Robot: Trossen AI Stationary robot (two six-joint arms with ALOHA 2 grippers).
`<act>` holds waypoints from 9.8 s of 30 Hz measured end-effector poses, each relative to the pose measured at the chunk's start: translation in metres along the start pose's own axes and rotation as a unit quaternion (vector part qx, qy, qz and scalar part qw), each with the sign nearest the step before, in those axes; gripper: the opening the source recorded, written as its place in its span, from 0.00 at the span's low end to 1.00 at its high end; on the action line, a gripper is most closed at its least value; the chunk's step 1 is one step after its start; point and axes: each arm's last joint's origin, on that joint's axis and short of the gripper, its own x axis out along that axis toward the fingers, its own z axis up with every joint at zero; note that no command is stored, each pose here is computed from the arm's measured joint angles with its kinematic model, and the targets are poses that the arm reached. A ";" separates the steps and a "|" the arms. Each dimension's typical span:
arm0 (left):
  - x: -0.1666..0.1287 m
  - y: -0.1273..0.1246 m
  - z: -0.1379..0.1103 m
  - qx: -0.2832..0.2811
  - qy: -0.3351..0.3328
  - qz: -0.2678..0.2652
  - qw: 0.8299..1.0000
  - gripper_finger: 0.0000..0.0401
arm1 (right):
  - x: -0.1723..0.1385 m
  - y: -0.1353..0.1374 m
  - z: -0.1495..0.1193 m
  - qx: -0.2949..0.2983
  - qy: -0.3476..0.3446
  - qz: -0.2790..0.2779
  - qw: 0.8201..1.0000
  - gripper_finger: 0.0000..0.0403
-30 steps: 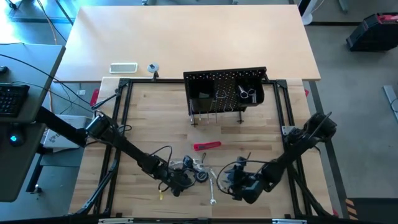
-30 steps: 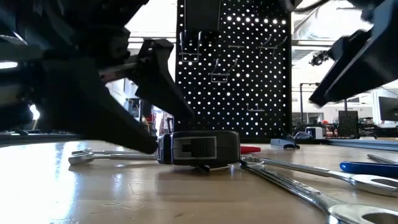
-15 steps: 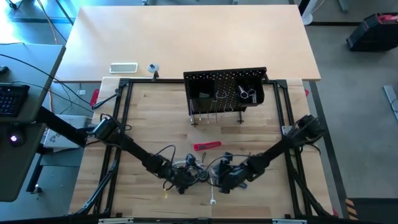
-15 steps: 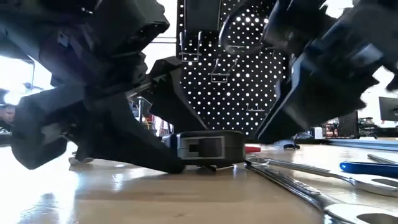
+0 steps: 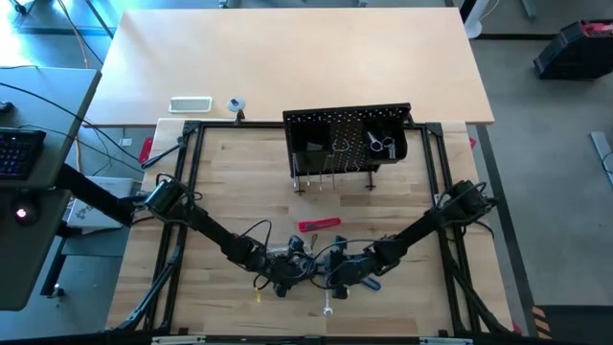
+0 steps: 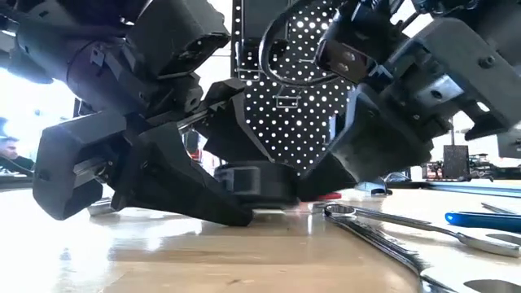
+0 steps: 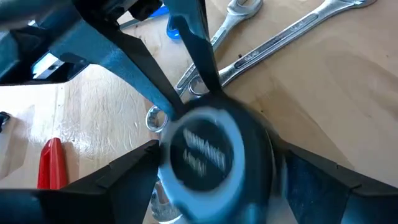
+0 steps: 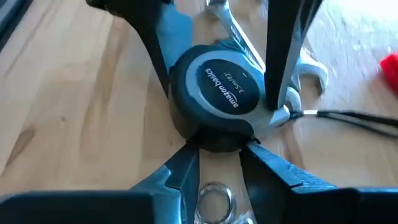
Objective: Hang tools onto peg board
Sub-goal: Hang the measuring tape on the peg board
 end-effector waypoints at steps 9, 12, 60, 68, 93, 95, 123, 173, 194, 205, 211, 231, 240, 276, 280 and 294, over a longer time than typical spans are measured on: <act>0.004 0.009 -0.001 -0.027 -0.002 0.035 0.999 0.73 | 0.000 0.001 0.027 0.002 -0.104 0.031 0.994 0.15; 0.004 0.010 -0.002 -0.032 0.009 0.052 0.998 0.68 | 0.001 0.001 0.025 0.002 -0.092 0.040 0.995 0.11; -0.082 0.060 0.054 -0.010 -0.039 0.143 0.989 0.29 | -0.035 0.025 -0.010 0.030 0.037 -0.047 0.998 0.22; -0.107 0.075 0.066 -0.024 -0.072 0.158 0.985 0.28 | -0.046 0.038 -0.015 0.026 -0.029 -0.122 0.992 0.28; -0.188 0.120 0.091 -0.050 -0.194 0.211 0.957 0.28 | -0.021 0.026 -0.021 0.023 -0.078 -0.193 0.978 0.28; -0.190 0.121 0.092 -0.048 -0.197 0.214 0.956 0.28 | -0.016 0.020 -0.019 0.016 -0.089 -0.200 0.976 0.28; -0.182 0.111 0.100 0.088 -0.211 0.218 0.949 0.28 | -0.026 -0.073 0.069 0.249 -0.449 0.162 0.842 0.28; -0.189 0.074 0.099 0.237 -0.130 0.230 0.935 0.28 | -0.025 -0.087 0.095 0.293 -0.474 0.192 0.808 0.41; -0.173 0.067 0.094 0.268 -0.113 0.209 0.934 0.28 | -0.023 -0.093 0.114 0.282 -0.483 0.205 0.804 0.36; -0.164 0.064 0.092 0.284 -0.095 0.211 0.931 0.28 | -0.017 -0.092 0.119 0.265 -0.460 0.205 0.822 0.21; -0.165 0.064 0.092 0.283 -0.082 0.226 0.928 0.28 | -0.016 -0.092 0.119 0.251 -0.457 0.200 0.829 0.14; -0.165 0.061 0.087 0.263 -0.056 0.219 0.938 0.35 | -0.007 -0.090 0.109 0.174 -0.402 0.139 0.888 0.00; -0.162 0.056 0.076 0.253 -0.017 0.199 0.947 0.36 | -0.010 -0.089 0.112 0.168 -0.420 0.151 0.879 0.00; -0.163 0.059 0.070 0.147 0.004 0.231 0.962 0.58 | -0.164 -0.127 0.021 0.176 -0.431 0.046 0.884 0.00; -0.160 0.063 0.068 0.130 0.005 0.223 0.966 0.58 | -0.167 -0.132 0.010 0.189 -0.420 0.009 0.888 0.00; -0.155 0.069 0.062 0.116 0.019 0.205 0.972 0.58 | -0.170 -0.123 0.000 0.179 -0.403 -0.129 0.888 0.00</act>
